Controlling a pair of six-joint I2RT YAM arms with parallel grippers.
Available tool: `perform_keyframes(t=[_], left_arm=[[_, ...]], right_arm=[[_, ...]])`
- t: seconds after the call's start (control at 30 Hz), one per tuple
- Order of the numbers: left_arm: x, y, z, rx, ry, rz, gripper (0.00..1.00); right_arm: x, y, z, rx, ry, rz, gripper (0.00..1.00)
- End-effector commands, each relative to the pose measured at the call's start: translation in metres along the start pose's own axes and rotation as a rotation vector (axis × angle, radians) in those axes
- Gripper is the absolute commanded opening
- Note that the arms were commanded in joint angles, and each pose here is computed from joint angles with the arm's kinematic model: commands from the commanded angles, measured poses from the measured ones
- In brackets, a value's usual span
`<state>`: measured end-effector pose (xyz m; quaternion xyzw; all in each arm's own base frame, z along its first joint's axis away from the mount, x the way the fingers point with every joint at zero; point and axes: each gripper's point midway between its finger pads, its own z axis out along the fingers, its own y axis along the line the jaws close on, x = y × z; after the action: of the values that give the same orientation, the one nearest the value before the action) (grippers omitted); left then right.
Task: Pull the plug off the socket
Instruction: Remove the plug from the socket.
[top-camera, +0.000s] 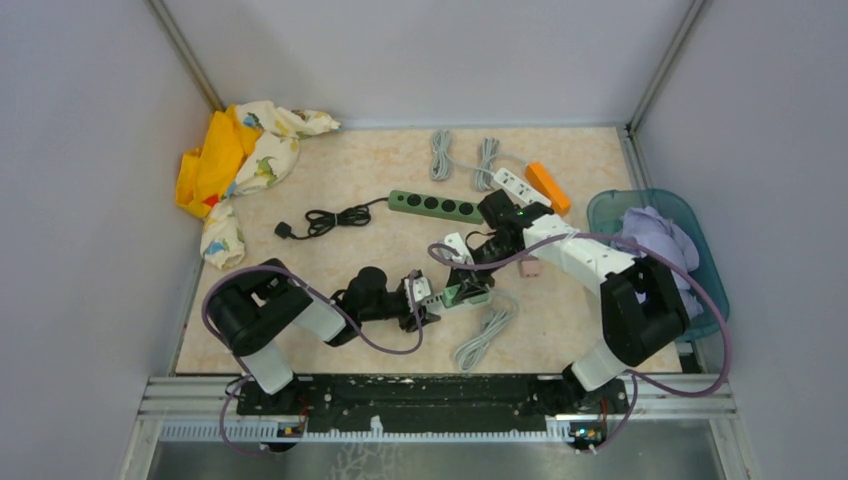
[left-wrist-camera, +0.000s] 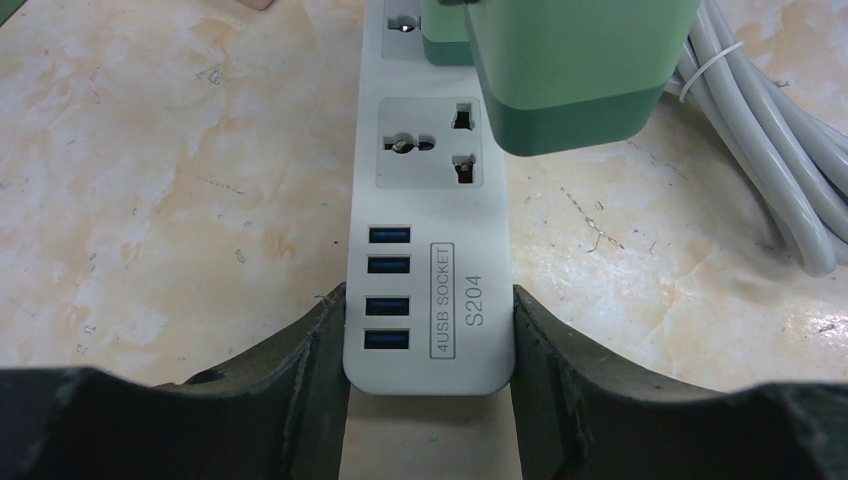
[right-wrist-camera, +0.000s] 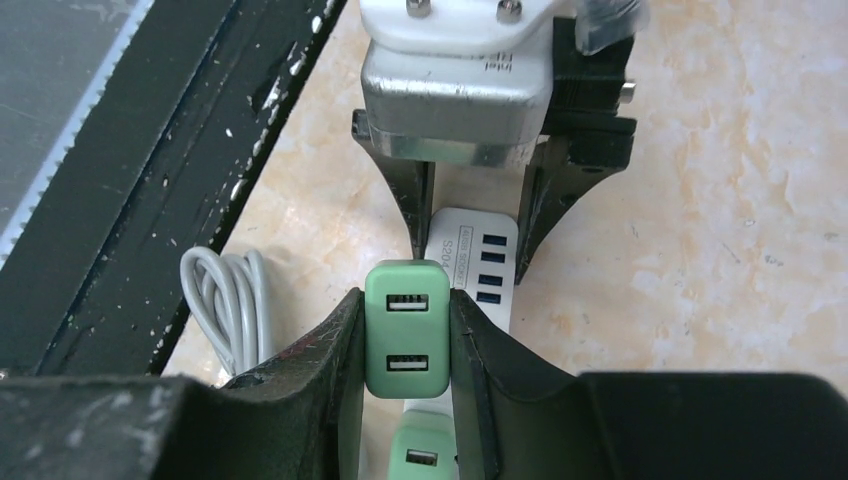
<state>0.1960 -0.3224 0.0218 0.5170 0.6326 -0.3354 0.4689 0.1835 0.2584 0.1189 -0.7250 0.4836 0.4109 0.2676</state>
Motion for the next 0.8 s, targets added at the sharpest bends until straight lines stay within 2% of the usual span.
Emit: perform_keyframes(t=[0.0, 0.43, 0.77], left_arm=[[0.003, -0.009, 0.002, 0.044, 0.004, -0.006, 0.0], [0.003, -0.009, 0.0, 0.042, 0.0, -0.005, 0.0], [0.003, -0.01, 0.0, 0.044, -0.004, -0.003, 0.0]], right_arm=[[-0.046, -0.006, -0.016, 0.024, -0.126, -0.078, 0.0], [-0.052, -0.013, -0.046, 0.1, -0.147, -0.077, 0.0], [-0.048, -0.026, -0.084, 0.232, -0.152, -0.048, 0.0]])
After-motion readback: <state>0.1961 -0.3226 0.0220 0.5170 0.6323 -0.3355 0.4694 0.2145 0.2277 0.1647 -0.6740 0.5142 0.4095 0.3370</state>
